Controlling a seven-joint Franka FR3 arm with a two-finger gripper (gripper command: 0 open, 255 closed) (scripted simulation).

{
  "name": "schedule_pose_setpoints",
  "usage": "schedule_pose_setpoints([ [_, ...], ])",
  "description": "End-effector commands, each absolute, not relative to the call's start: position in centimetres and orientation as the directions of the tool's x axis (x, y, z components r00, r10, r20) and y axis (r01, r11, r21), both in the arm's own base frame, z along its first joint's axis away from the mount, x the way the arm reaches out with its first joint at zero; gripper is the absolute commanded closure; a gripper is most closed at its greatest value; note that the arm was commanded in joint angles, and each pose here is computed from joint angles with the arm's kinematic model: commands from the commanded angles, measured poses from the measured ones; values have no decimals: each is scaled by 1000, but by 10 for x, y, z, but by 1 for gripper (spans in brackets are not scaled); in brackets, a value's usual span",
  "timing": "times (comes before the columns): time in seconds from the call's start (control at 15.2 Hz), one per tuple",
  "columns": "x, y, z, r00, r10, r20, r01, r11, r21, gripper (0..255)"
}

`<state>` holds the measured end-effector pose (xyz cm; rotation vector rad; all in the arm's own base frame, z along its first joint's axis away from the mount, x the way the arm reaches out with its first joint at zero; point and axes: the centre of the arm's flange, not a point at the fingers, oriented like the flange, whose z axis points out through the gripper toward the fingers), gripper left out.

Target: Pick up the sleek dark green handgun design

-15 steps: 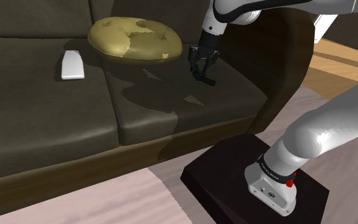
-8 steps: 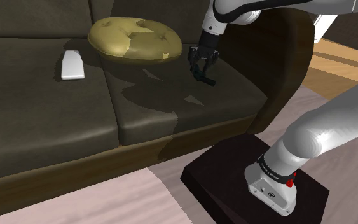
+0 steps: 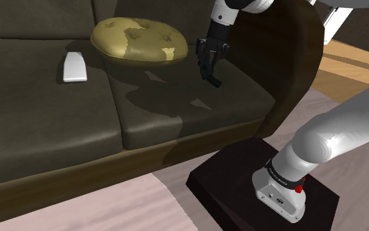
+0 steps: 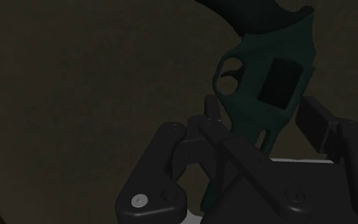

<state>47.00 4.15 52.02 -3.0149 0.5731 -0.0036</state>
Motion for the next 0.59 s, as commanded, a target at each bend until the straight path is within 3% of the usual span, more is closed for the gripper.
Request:
schedule_pose_setpoints([
  [0.0, 469, 41, 531, 930, -366, -12, -366, -928, -72, 255],
  [0.53, 469, 41, 563, 930, -366, -12, -366, -928, -72, 255],
])
